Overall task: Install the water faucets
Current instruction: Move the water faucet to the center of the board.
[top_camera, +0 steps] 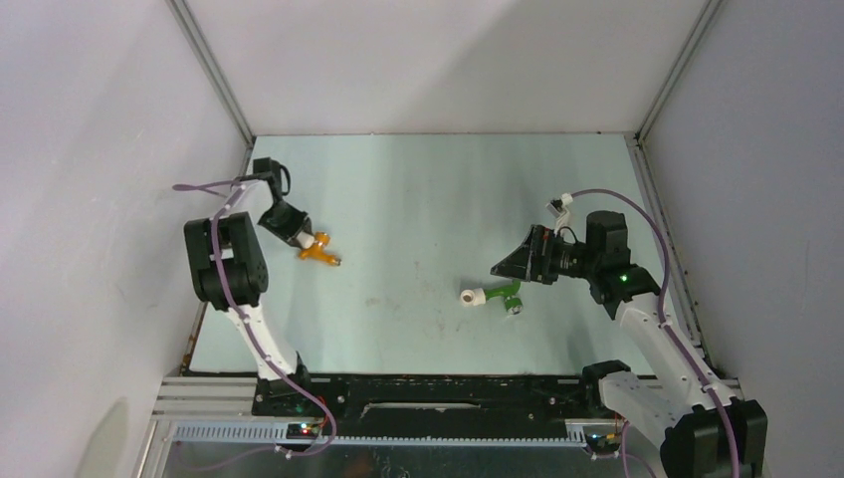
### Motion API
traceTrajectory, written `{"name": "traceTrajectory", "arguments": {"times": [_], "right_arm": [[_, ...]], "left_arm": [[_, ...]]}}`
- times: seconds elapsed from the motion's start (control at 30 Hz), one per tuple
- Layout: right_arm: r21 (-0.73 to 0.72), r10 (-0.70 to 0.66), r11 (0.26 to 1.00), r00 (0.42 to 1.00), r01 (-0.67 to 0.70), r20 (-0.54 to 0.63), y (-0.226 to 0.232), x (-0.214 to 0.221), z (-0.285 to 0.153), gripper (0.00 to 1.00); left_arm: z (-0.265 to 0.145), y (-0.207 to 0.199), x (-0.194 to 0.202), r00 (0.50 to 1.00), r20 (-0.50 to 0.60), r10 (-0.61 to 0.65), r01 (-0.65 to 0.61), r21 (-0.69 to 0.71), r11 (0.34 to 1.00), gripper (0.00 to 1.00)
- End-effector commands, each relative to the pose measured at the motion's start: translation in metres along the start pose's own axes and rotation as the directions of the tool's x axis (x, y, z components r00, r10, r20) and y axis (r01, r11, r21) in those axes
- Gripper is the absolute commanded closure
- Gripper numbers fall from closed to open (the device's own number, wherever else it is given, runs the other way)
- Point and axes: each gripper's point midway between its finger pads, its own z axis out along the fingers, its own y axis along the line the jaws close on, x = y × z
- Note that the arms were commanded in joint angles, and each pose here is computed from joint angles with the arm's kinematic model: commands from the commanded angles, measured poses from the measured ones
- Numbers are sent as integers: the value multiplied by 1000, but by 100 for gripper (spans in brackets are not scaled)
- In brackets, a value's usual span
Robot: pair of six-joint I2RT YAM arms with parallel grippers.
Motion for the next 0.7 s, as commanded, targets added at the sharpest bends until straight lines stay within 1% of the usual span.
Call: {"name": "traceTrajectory", "arguments": {"times": [0.0,0.1,0.17,0.3,0.4,0.5,0.57,0.6,0.63,0.67], "right_arm": [[-25,-27,999,1000,27,6,6,-2,-2,1],[-13,-23,1000,1000,23,6,2,-2,0,1],[-5,-20,1000,1000,20,2,-1,-3,2,1],[-1,-16,1000,1000,16,-10,-5,-3,10,1],[7,-16,1000,999,16,-32,-8,0,19,1],[10,-16,1000,998,17,-58,-11,4,32,1],[7,-21,1000,997,22,-69,-13,6,41,1],[-1,-33,999,997,33,-71,-12,5,47,1],[0,-25,1000,997,25,-78,-16,5,54,1],[-2,-22,1000,996,22,-87,-19,5,60,2]], "left_arm": [[4,-21,71,975,-179,128,-117,71,991,100],[-4,-40,100,958,-194,213,-192,118,974,100],[-9,-54,130,938,-214,274,-244,156,957,100],[-18,-75,186,899,-260,353,-290,250,924,100],[-31,-93,221,871,-237,431,-347,326,879,100],[-55,-111,232,842,-122,525,-454,364,813,100],[-77,-120,224,824,1,567,-530,354,770,100],[-89,-124,215,814,81,575,-566,335,753,100],[-103,-123,204,812,149,564,-579,323,749,100],[-111,-121,198,812,189,552,-583,318,748,100]]}}
